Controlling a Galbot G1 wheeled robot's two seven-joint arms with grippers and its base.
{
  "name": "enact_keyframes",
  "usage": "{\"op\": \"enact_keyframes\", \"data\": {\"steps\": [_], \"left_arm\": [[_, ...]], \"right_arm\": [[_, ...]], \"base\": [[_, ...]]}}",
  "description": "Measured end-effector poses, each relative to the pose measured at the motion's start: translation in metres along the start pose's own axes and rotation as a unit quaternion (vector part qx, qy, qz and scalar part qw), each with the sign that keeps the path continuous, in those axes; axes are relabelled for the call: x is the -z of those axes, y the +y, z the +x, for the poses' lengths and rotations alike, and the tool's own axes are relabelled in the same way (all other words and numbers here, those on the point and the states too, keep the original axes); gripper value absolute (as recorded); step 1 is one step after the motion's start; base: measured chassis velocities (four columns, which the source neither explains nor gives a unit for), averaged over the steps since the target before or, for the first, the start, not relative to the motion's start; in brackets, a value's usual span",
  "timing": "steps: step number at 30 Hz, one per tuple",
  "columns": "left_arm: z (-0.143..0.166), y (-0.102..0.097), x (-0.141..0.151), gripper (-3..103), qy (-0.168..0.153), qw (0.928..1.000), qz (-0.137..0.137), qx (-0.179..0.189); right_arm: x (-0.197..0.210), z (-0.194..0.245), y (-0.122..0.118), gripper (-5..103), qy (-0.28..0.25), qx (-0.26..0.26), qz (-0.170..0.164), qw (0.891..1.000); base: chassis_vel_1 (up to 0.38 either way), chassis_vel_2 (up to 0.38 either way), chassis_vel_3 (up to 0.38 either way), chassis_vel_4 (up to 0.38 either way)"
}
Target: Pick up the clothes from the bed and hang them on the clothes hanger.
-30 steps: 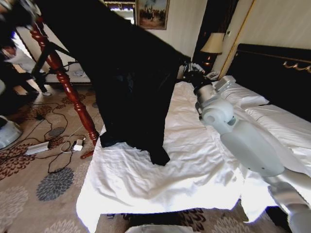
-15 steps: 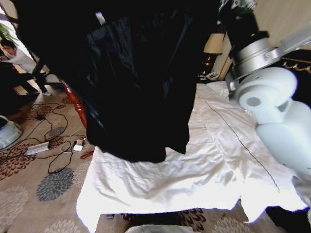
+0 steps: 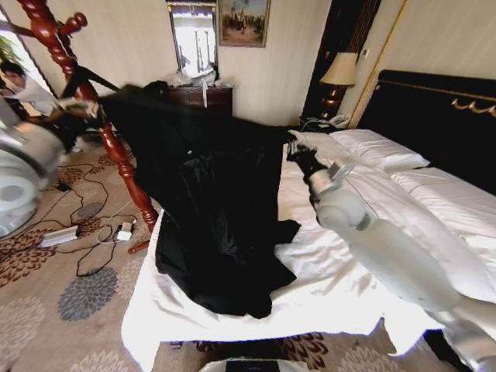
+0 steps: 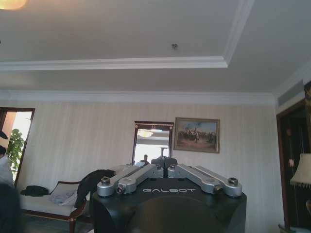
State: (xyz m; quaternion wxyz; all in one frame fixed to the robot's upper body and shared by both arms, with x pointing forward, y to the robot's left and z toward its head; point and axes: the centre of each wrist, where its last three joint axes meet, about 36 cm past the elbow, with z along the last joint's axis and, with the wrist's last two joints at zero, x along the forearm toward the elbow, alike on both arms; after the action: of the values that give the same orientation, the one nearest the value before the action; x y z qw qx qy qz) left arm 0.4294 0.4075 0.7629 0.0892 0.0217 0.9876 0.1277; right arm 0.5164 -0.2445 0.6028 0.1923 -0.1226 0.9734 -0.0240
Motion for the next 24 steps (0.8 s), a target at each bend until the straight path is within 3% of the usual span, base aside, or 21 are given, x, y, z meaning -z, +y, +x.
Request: {"op": "enact_keyframes", "data": {"steps": [10, 13, 14, 17, 18, 20, 22, 23, 24], "left_arm": [[0.001, -0.03, -0.03, 0, 0.038, 0.9986, 0.018, -0.034], [0.008, -0.045, -0.051, 0, 0.125, 0.9921, 0.009, -0.012], [0.008, -0.045, -0.051, 0, 0.125, 0.9921, 0.009, -0.012], [0.02, -0.062, -0.095, 0, 0.215, 0.9766, 0.012, 0.003], [0.02, -0.062, -0.095, 0, 0.215, 0.9766, 0.012, 0.003], [0.029, -0.073, -0.125, 0, 0.252, 0.9673, 0.03, 0.008], [0.032, -0.076, -0.135, 0, 0.26, 0.9647, 0.037, 0.011], [0.034, -0.078, -0.143, 0, 0.268, 0.9625, 0.043, 0.015], [0.036, -0.078, -0.15, 0, 0.273, 0.9608, 0.046, 0.02]], "right_arm": [[-0.026, 0.016, 0.022, 0, 0.033, 0.013, -0.048, 0.998], [-0.043, 0.042, 0.034, 0, 0.083, 0.012, -0.084, 0.993], [-0.043, 0.042, 0.034, 0, 0.083, 0.012, -0.084, 0.993], [-0.057, 0.06, 0.037, 0, 0.13, 0.001, -0.098, 0.987], [-0.057, 0.06, 0.037, 0, 0.13, 0.001, -0.098, 0.987], [-0.059, 0.065, 0.038, 4, 0.173, -0.009, -0.114, 0.978], [-0.059, 0.066, 0.038, 4, 0.192, -0.01, -0.118, 0.974], [-0.059, 0.067, 0.039, 15, 0.213, -0.007, -0.12, 0.97], [-0.061, 0.069, 0.041, 15, 0.235, 0.0, -0.118, 0.965]], "base": [[0.0, 0.0, 0.0, 0.0], [0.0, 0.0, 0.0, 0.0], [0.0, 0.0, 0.0, 0.0], [0.0, 0.0, 0.0, 0.0], [0.0, 0.0, 0.0, 0.0], [0.0, 0.0, 0.0, 0.0], [0.0, 0.0, 0.0, 0.0], [0.0, 0.0, 0.0, 0.0], [0.0, 0.0, 0.0, 0.0]]}}
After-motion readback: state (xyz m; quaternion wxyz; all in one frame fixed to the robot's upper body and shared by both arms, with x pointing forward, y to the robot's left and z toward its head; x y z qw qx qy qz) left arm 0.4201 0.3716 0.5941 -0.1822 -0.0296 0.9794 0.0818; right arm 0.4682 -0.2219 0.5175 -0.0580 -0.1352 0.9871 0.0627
